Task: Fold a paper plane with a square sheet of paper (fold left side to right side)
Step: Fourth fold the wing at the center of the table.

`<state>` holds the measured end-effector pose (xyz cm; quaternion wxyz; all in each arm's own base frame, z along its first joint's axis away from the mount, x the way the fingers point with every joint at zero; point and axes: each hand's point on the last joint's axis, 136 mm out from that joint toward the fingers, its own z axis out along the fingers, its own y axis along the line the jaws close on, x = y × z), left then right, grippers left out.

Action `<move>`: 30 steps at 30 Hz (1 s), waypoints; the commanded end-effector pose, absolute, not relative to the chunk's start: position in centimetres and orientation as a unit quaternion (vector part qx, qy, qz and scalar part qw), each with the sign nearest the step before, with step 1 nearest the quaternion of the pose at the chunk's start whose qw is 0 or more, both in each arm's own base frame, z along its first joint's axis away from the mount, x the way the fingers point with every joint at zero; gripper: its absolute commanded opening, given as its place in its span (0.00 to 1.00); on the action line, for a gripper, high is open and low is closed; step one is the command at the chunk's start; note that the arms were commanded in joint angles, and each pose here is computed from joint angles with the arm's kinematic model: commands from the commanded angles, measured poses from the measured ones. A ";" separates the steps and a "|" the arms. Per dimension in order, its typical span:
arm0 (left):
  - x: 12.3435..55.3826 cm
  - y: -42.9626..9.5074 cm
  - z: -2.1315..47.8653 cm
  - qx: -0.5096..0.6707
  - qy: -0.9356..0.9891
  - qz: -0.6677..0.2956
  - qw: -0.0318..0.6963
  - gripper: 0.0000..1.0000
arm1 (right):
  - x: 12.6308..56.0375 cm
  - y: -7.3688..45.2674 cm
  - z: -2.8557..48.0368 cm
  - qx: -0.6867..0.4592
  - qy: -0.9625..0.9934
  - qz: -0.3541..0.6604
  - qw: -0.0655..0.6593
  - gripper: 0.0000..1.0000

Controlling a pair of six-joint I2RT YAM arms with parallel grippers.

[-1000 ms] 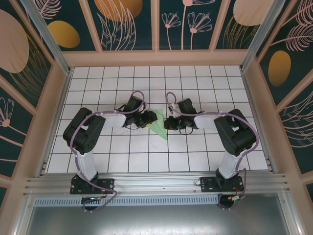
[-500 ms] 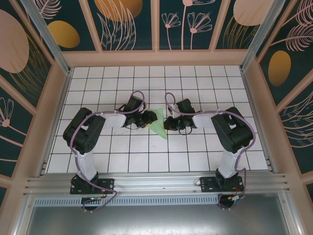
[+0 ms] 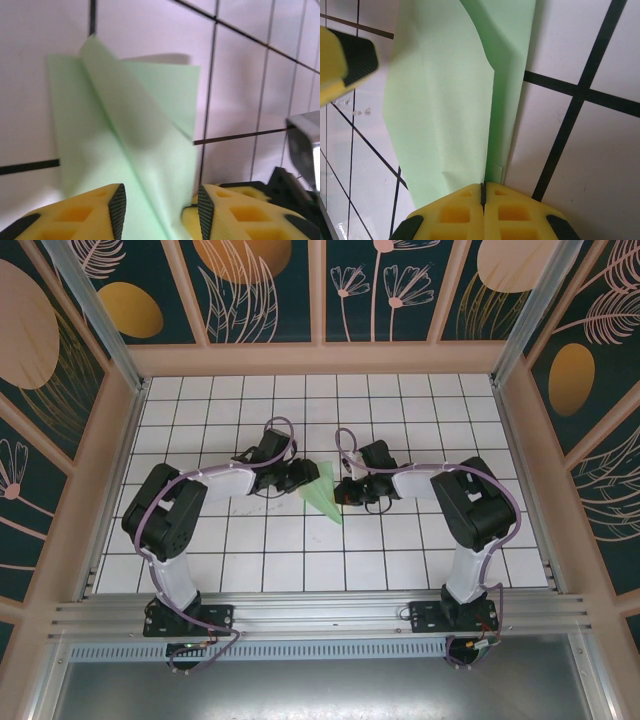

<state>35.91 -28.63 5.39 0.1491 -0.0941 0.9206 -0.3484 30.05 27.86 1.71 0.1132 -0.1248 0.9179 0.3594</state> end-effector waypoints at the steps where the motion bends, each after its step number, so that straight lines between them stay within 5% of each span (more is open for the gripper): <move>1: 36.7 -29.3 6.9 -0.079 0.916 -0.362 0.156 0.40 | 29.0 26.9 -0.7 -0.122 0.936 0.320 0.085 0.04; 23: 34.7 -29.3 2.0 -0.095 0.923 -0.358 0.105 0.37 | 29.5 28.5 2.3 -0.134 0.917 0.360 0.108 0.06; 30: 34.3 -28.9 0.4 -0.099 0.931 -0.340 0.091 0.37 | 29.4 29.1 3.9 -0.141 0.904 0.387 0.118 0.15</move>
